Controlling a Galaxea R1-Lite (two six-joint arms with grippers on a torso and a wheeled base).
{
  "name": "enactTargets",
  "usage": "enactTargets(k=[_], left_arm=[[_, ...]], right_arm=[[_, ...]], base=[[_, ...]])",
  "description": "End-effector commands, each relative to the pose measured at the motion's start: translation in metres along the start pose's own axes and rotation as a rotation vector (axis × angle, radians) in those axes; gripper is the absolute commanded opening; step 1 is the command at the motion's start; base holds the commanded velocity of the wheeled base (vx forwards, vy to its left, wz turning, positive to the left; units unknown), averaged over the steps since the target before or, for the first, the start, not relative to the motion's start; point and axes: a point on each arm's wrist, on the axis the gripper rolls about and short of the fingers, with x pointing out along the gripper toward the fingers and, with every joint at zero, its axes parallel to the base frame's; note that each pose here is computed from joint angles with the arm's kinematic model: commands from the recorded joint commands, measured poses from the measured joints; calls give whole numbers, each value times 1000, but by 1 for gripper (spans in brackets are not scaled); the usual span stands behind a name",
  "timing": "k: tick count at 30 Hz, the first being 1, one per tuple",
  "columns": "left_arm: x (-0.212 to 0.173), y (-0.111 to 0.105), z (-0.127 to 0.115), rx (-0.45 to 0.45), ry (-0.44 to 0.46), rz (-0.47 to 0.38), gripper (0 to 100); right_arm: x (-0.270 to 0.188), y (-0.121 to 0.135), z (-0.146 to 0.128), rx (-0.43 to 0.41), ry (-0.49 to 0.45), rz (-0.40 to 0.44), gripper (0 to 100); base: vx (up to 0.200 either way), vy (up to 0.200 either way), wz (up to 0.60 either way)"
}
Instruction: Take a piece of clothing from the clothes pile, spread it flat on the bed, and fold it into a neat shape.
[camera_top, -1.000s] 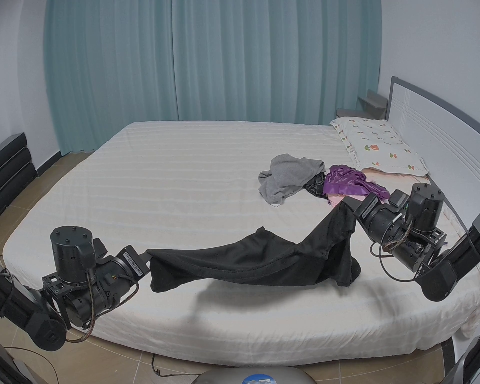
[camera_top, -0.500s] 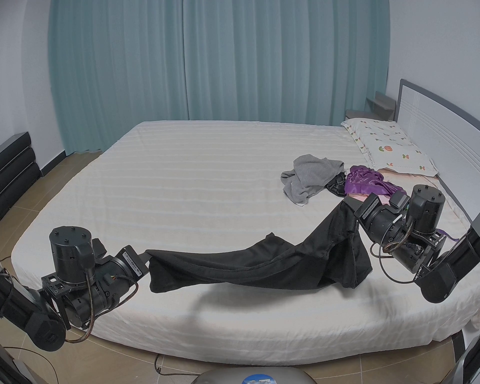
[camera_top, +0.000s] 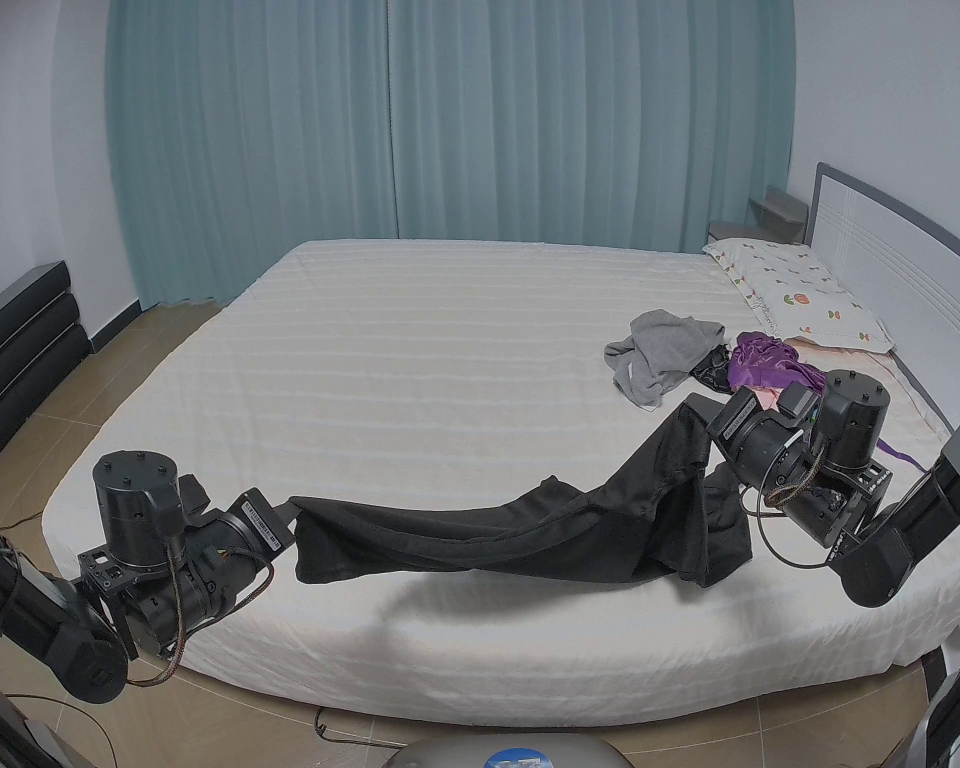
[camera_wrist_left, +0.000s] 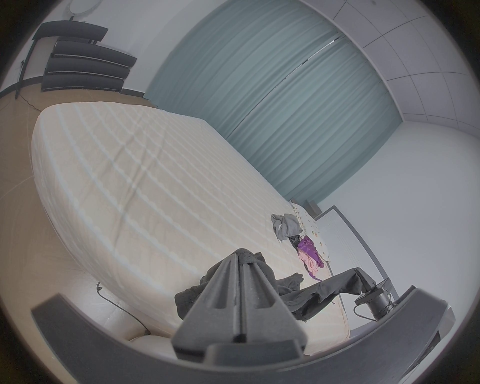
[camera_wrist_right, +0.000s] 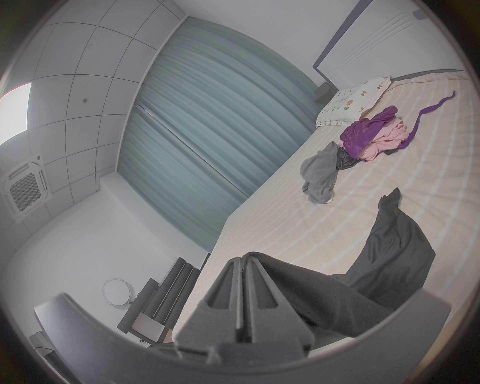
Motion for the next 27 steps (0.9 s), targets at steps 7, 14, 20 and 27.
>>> enactTargets(k=[7, 14, 20, 27], left_arm=[[-1, 0, 0, 0, -2, -1, 0], [-1, 1, 0, 0, -2, 1, 0], [-6, -2, 4, -1, -20, -13, 0], [-12, -1, 1, 3, -9, -19, 0]], right_arm=[[0, 0, -1, 0, 4, 1, 0], [-1, -1, -2, 0, 10, -2, 0], [-7, 3, -5, -3, 18, 5, 0], [-21, 3, -2, -5, 19, 2, 0]], base=[[0, 200, 0], [0, 200, 0], [0, 133, 0], [0, 0, 0]])
